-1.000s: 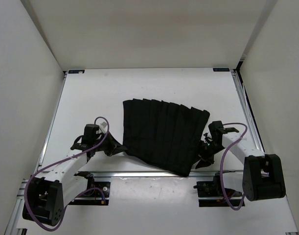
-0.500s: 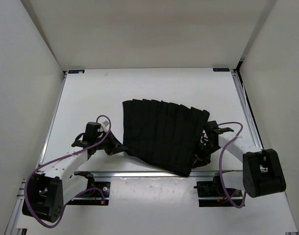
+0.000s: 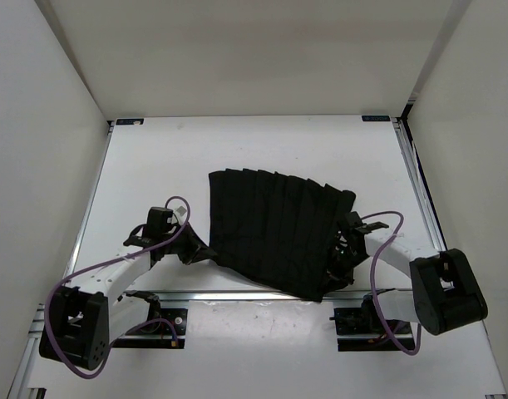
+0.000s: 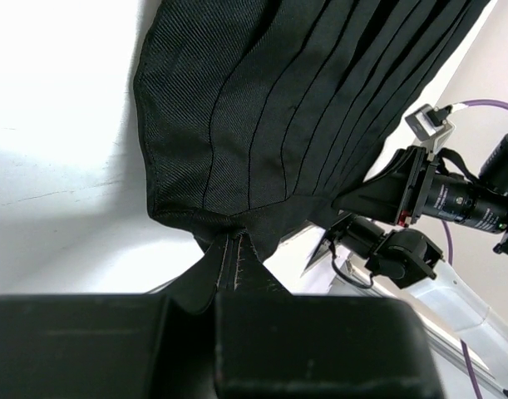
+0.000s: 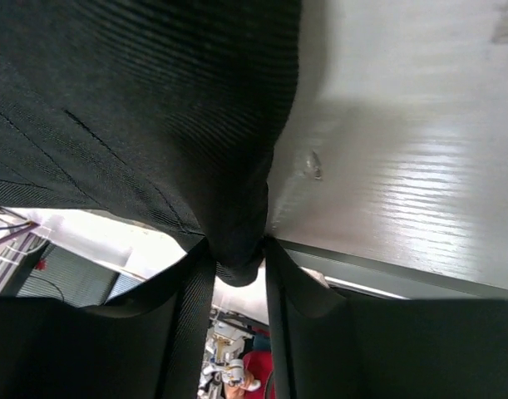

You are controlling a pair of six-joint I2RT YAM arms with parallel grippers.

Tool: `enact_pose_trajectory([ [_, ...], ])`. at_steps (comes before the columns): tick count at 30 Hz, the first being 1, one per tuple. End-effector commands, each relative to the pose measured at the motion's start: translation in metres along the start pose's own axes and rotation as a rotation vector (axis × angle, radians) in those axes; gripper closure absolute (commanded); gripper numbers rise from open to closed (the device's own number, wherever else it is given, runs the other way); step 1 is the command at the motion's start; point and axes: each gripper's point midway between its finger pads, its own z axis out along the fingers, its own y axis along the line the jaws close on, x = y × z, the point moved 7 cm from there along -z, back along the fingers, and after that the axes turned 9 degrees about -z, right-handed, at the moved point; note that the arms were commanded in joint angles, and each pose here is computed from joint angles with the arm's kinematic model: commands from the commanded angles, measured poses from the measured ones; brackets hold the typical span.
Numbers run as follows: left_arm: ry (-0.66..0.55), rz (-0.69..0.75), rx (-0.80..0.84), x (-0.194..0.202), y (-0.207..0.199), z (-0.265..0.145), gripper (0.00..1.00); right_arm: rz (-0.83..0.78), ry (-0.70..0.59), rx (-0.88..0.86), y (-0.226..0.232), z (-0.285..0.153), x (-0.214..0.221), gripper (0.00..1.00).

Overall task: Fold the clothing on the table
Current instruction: Fold the skirt

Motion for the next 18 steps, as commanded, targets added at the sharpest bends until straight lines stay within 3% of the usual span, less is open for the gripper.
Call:
enact_pose_trajectory([
  [1,0.007,0.031,0.025,-0.001,-0.011,-0.002,1.00,0.003,-0.004,0.036,-0.001,0.007,-0.001,0.71],
  [2,0.002,0.035,0.026,-0.003,-0.012,-0.002,1.00,-0.002,0.000,0.046,0.000,0.007,-0.002,0.77],
  [3,0.003,0.034,0.023,-0.003,-0.011,-0.001,1.00,-0.013,-0.011,0.049,0.002,0.005,-0.002,0.92],
  [4,0.006,0.026,0.031,-0.003,-0.012,-0.002,1.00,-0.001,-0.018,0.072,0.004,0.002,-0.004,1.00],
  [10,-0.054,0.072,0.057,-0.015,-0.023,-0.006,1.00,0.010,-0.189,0.070,0.011,-0.053,-0.027,1.00],
  [13,-0.113,0.145,0.087,-0.031,-0.050,-0.010,1.00,-0.015,-0.314,0.058,0.010,-0.090,-0.056,1.00],
  [18,-0.194,0.236,0.155,-0.071,-0.105,-0.015,1.00,-0.054,-0.407,0.106,0.004,-0.119,-0.104,1.00],
])
